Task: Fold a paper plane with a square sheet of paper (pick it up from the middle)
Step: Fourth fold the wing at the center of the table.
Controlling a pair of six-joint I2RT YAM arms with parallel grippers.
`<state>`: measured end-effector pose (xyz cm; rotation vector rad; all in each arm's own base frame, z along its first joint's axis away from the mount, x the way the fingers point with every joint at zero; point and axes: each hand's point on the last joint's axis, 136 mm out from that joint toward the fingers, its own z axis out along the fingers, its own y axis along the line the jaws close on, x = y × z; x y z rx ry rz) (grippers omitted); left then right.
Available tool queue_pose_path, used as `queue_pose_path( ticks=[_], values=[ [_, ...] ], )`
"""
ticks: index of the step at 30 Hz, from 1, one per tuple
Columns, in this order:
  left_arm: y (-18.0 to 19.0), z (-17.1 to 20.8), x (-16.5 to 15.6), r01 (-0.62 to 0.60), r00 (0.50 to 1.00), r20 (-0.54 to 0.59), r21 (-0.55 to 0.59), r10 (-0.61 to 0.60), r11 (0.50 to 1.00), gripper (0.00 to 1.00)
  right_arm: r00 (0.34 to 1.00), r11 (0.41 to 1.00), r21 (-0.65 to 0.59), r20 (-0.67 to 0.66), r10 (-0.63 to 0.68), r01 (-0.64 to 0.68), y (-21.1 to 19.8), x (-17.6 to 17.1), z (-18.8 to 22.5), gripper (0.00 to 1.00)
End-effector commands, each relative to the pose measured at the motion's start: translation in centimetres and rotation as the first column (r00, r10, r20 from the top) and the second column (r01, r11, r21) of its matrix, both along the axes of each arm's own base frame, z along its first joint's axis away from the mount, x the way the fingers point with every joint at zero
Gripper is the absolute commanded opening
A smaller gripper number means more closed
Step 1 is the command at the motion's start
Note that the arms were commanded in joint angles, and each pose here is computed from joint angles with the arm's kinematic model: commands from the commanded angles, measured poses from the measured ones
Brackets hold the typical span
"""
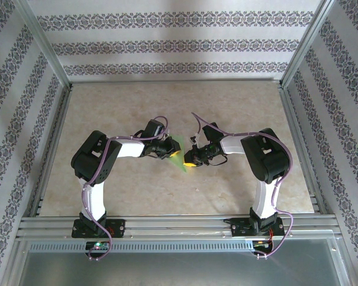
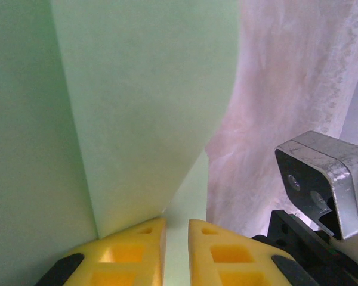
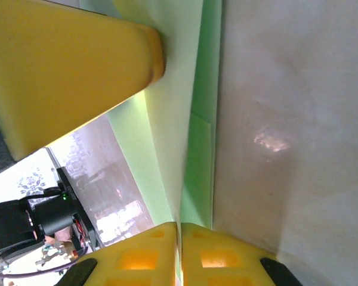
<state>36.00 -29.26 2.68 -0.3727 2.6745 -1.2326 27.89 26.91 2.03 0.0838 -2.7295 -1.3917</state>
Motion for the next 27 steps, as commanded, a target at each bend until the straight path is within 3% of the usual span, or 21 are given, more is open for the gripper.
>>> queue_pose_path(
  ticks=[1, 8, 27],
  values=[
    [-0.4, 0.7, 0.3, 0.004, 1.0, 0.004, -0.005, -0.004, 1.0, 0.18, 0.999, 0.997, -0.075, -0.045, 0.01, -0.013, -0.7, -1.5, -2.0, 0.11],
    [-0.9, 4.1, 0.6, 0.023, 0.996, 0.085, -0.061, -0.017, 0.998, 0.2, 0.998, 0.995, -0.104, -0.063, 0.0, -0.007, -1.0, -1.5, -2.9, 0.1],
    [0.0, -0.5, 0.2, -0.001, 1.0, -0.009, 0.031, 0.002, 1.0, 0.19, 0.997, 0.993, -0.116, -0.071, -0.004, -0.004, -1.2, -1.6, -2.9, 0.14]
  ],
)
